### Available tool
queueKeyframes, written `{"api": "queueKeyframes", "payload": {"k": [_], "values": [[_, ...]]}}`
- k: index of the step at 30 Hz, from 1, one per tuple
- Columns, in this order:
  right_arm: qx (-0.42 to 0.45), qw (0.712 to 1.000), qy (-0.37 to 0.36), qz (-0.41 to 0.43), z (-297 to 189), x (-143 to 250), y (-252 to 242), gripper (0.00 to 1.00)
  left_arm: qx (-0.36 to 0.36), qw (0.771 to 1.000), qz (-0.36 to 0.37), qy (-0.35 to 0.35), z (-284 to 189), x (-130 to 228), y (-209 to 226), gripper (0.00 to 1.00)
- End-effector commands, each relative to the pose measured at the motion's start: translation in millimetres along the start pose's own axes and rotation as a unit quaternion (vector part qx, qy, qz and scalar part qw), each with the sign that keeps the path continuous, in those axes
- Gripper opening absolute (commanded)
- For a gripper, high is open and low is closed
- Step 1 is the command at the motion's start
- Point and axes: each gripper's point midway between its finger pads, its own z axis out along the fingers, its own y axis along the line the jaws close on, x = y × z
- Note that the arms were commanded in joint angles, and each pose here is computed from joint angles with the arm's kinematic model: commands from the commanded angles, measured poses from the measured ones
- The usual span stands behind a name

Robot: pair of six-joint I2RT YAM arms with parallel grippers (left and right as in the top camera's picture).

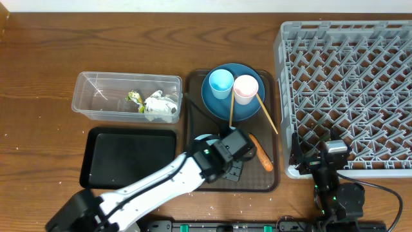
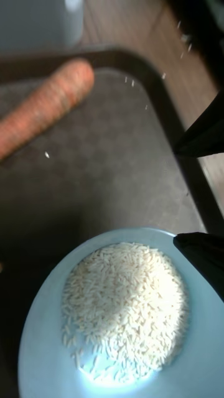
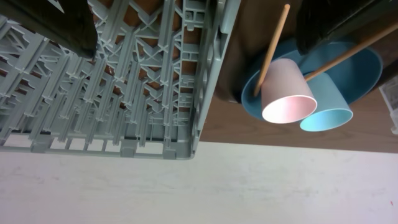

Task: Sort waste into correct bins and load items into the dishwasher rack
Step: 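Grasp the rim of the rice bowl with the left gripper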

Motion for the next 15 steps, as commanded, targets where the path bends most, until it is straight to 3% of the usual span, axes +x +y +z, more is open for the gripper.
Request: {"api": "queueKeyframes", "payload": {"k": [1, 15], "values": [[0.003, 1.0, 0.0, -0.004, -0.2, 0.5, -1.6, 0.99, -0.047, 0.999, -0.004, -0.014, 10.2, -6.5, 14.4, 0.42], [0.003, 1.0, 0.0, -0.004, -0.2, 0.5, -1.6, 0.99, -0.081, 0.997, 0.007, -0.006, 40.9, -5.3, 18.9, 0.41]]}}
